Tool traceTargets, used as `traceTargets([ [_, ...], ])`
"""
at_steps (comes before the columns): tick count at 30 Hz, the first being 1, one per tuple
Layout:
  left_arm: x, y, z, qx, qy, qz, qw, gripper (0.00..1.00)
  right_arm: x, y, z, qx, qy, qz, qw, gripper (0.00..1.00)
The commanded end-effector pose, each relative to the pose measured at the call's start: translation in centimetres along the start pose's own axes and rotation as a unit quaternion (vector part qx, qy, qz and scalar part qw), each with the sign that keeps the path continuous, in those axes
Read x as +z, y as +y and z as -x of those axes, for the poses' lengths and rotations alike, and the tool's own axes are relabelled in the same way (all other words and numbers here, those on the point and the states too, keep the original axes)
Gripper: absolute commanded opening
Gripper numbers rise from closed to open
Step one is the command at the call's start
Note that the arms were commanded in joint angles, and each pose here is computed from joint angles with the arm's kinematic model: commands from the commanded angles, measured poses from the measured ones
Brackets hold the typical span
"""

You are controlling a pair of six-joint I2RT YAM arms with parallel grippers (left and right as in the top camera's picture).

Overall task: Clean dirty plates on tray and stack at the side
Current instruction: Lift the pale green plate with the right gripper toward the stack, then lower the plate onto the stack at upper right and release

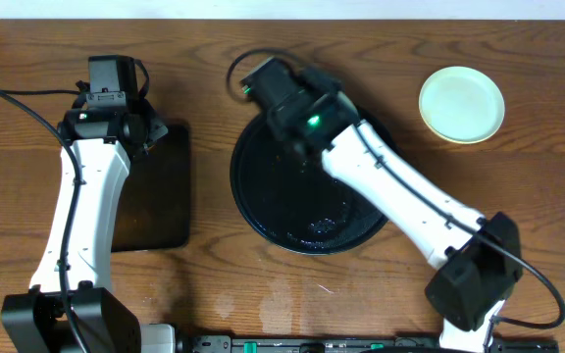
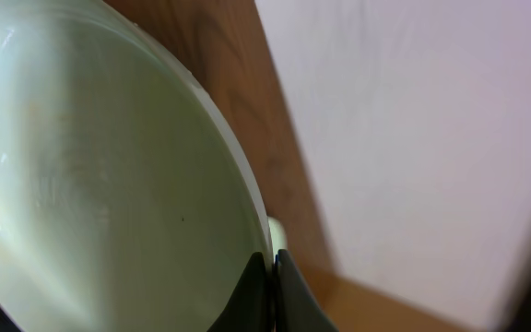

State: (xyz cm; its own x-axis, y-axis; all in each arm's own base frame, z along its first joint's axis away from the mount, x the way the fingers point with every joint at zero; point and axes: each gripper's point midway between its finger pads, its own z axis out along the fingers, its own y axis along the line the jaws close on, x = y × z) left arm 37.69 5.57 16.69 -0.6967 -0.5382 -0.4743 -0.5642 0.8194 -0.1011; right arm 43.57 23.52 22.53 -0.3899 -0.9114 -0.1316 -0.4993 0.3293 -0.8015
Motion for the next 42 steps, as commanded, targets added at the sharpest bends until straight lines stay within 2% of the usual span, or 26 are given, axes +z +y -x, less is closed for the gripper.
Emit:
traceTargets([
  [1, 0.2, 0.1, 0.1, -0.005, 0.001, 0.004, 1.000, 0.08, 2.0, -2.2, -2.1, 0.189, -0.009, 0.060, 0.980, 0.01],
  [5, 0.2, 0.1, 0.1, -0.005, 0.002, 0.005, 1.000, 0.08, 4.7, -2.0, -4.4, 0.301, -0.009, 0.167, 0.939, 0.01],
  [9, 0.2, 0.1, 0.1, -0.005, 0.002, 0.005, 1.000, 0.08, 7.0, -2.9, -7.9, 0.396, -0.006, 0.261, 0.880, 0.01],
  [13, 0.2, 0.2, 0.1, -0.006, 0.002, 0.005, 1.000, 0.08, 9.3, -5.4, -13.2, 0.495, 0.011, 0.290, 0.819, 0.01],
  [18, 0.2, 0.1, 0.2, -0.005, 0.000, 0.004, 1.000, 0.08, 11.2, -8.5, -19.9, 0.574, 0.005, 0.300, 0.762, 0.01],
  [24, 0.2, 0.1, 0.1, -0.005, 0.001, 0.004, 1.000, 0.08, 13.2, -10.2, -28.8, 0.634, 0.055, 0.243, 0.732, 0.01],
  [30, 0.2, 0.1, 0.2, -0.006, 0.000, 0.004, 1.000, 0.08, 15.4, -9.8, -34.2, 0.678, 0.075, 0.205, 0.702, 0.01],
  [36, 0.2, 0.1, 0.1, -0.005, 0.001, 0.004, 1.000, 0.08, 18.3, -8.5, -37.0, 0.732, 0.067, 0.164, 0.658, 0.01],
  [42, 0.2, 0.1, 0.2, -0.006, 0.001, 0.004, 1.000, 0.08, 20.8, -5.1, -36.7, 0.752, 0.066, 0.164, 0.635, 0.01],
])
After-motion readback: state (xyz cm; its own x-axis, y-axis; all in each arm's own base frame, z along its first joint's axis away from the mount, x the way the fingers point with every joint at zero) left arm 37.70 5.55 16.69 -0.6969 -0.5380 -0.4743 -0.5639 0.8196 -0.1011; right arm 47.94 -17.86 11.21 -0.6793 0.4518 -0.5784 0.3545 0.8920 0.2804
